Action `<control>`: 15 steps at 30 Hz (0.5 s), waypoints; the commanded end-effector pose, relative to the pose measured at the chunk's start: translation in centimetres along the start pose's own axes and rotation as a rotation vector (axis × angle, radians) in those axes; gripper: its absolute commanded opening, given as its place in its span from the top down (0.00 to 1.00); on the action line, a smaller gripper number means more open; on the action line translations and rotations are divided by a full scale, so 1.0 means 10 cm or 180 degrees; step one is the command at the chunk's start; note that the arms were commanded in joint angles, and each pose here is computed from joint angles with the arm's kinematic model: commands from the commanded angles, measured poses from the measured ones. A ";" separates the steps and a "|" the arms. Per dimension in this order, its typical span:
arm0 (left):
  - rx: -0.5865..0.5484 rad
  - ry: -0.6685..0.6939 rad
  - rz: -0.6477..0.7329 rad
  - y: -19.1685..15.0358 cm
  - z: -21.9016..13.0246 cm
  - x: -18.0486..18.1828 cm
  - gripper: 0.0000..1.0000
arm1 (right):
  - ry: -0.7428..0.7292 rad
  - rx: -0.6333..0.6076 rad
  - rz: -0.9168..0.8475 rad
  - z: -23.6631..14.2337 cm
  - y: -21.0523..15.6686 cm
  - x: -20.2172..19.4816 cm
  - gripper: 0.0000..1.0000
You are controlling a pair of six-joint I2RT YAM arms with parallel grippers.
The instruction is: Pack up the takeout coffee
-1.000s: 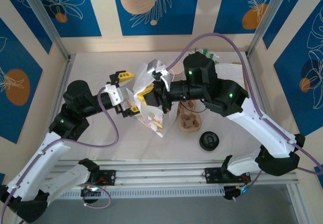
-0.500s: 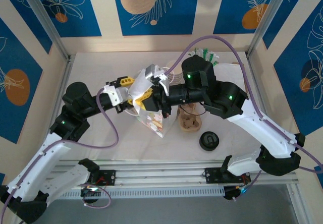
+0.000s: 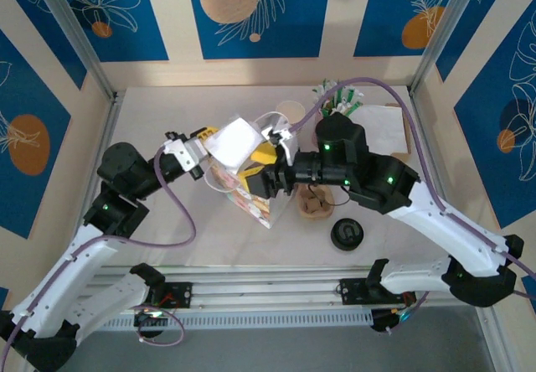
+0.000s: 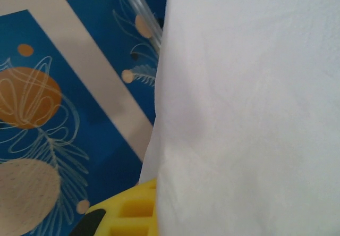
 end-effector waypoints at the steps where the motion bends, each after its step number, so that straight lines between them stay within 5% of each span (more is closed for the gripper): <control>1: 0.0307 0.0288 0.0440 -0.18 0.07 0.13 1.00 | -0.0162 -0.0465 0.0368 -0.26 0.23 -0.11 0.23; 6: 0.0449 0.0589 0.0766 -0.24 0.11 0.29 1.00 | -0.0056 -0.0729 0.0947 -0.42 0.38 -0.21 0.01; 15: -0.0187 0.0238 0.0317 0.14 0.09 0.17 1.00 | -0.0212 -0.0610 0.1403 -0.17 0.49 -0.46 0.00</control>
Point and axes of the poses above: each hand's point on the last joint's axis, 136 mm out from that joint toward the fingers, its own z axis out along the fingers, its own x axis along the line the jaws close on, y = z × x, the point moved 3 cm from there along -z, back along the fingers, and after that the axes turned 5 degrees about z, right-handed, at the moved point
